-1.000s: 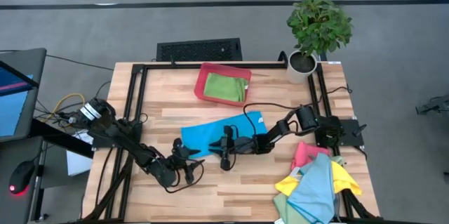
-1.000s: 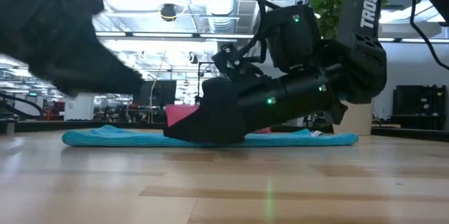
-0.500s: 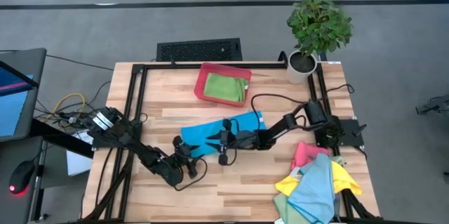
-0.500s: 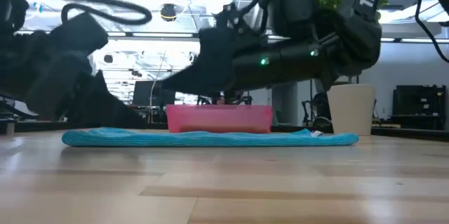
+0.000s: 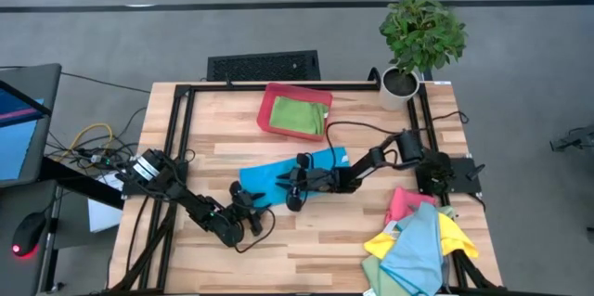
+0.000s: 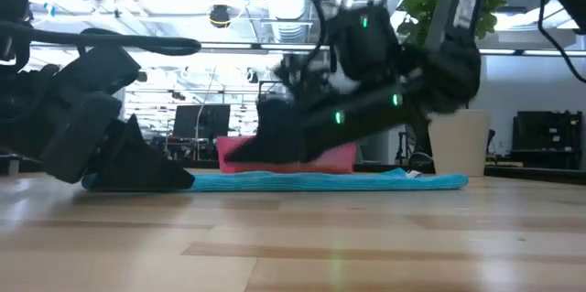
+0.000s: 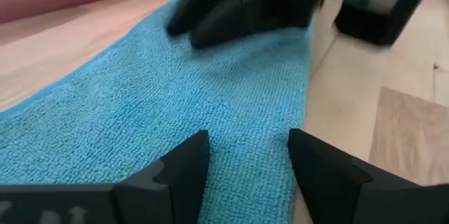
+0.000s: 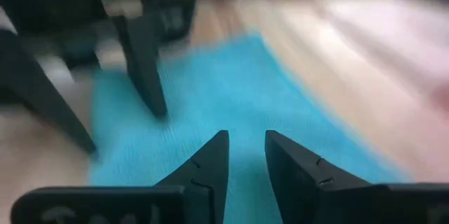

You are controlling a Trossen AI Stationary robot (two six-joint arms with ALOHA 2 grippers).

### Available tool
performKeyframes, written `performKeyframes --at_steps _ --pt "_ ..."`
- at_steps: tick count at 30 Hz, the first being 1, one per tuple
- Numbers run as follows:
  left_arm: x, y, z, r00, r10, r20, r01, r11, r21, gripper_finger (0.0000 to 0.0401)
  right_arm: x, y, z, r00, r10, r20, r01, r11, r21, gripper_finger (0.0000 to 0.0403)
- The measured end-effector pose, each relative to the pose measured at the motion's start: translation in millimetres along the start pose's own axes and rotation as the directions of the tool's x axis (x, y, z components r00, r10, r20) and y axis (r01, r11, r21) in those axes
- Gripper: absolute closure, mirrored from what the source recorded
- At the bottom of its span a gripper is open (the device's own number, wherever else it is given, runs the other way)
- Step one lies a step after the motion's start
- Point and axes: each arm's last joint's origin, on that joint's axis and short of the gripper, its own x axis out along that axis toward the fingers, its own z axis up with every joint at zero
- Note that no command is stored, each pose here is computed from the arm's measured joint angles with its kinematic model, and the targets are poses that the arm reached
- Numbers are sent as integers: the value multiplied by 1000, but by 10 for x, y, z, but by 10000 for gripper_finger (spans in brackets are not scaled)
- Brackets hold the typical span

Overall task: Fold microfiber towels
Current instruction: Fold the blue microfiber cloth

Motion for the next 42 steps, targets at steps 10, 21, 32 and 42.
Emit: performKeyframes --at_steps 10,21,32,42 --pt "-16 -39 59 999 -34 -9 34 999 -19 209 69 7 -186 999 -6 36 5 999 44 282" --pt "-144 -66 459 995 -7 100 1 998 61 209 22 85 -141 1000 -6 11 6 1000 21 282" --pt "90 129 154 993 104 52 -107 993 52 209 -152 86 184 995 -50 89 52 998 -23 282" --pt "123 161 96 994 110 25 -111 992 53 209 -247 -209 -165 991 -135 -6 135 990 44 282"
